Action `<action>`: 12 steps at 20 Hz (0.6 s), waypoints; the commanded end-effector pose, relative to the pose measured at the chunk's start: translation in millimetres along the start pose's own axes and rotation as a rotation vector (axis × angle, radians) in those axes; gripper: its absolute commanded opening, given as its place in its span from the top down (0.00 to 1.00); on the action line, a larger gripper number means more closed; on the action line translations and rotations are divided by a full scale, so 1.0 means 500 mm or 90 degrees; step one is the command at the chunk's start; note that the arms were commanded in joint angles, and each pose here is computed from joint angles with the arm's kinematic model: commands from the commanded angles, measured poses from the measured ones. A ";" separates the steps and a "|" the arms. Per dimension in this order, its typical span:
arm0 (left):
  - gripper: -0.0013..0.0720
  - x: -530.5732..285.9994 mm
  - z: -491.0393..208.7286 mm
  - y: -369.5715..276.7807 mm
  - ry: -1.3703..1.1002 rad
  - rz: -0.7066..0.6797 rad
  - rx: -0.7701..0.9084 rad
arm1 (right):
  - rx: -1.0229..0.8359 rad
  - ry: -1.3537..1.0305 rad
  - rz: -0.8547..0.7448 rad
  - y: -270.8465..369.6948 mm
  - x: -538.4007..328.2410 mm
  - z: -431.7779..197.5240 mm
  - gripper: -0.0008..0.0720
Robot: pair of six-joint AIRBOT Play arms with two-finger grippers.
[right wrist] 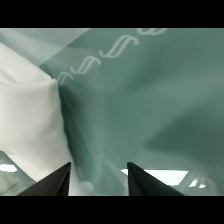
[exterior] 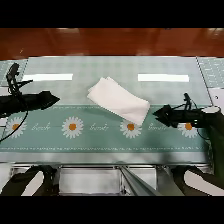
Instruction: Fold the shirts.
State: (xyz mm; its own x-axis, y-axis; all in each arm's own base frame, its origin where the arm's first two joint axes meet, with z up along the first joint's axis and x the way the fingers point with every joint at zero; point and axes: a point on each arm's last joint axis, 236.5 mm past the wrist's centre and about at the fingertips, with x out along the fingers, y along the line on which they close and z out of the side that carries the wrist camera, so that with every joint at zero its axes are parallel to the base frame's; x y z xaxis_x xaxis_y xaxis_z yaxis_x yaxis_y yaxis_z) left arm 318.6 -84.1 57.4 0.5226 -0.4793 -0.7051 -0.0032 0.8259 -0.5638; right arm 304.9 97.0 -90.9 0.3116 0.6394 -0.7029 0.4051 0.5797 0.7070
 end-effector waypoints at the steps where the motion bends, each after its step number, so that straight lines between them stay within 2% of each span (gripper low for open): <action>1: 0.95 0.000 0.000 0.000 0.000 0.000 -0.002 | 0.019 0.049 0.060 0.051 0.091 -0.007 0.41; 6: 0.95 0.000 0.000 0.000 0.000 0.000 -0.002 | -0.038 0.075 0.071 0.148 0.170 0.000 0.42; 7: 0.95 0.000 0.000 0.000 -0.001 0.000 -0.002 | -0.051 0.076 0.074 0.170 0.180 0.001 0.53; 8: 0.95 0.000 0.000 0.000 -0.001 0.000 -0.002 | -0.067 0.071 0.077 0.190 0.185 0.004 0.72; 9: 0.95 0.000 0.000 0.000 -0.001 0.000 -0.002 | -0.094 0.066 0.085 0.215 0.187 0.009 0.96; 12: 0.95 0.000 0.001 0.000 -0.002 0.001 -0.002 | -0.175 0.067 0.092 0.287 0.182 0.013 0.96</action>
State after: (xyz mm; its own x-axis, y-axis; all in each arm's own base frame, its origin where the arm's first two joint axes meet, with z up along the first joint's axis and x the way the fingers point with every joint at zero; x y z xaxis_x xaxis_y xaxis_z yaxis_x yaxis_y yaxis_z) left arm 318.7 -84.0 57.4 0.5229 -0.4791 -0.7050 -0.0059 0.8251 -0.5650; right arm 382.7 214.2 -74.8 0.2594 0.7573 -0.5993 0.2026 0.5640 0.8005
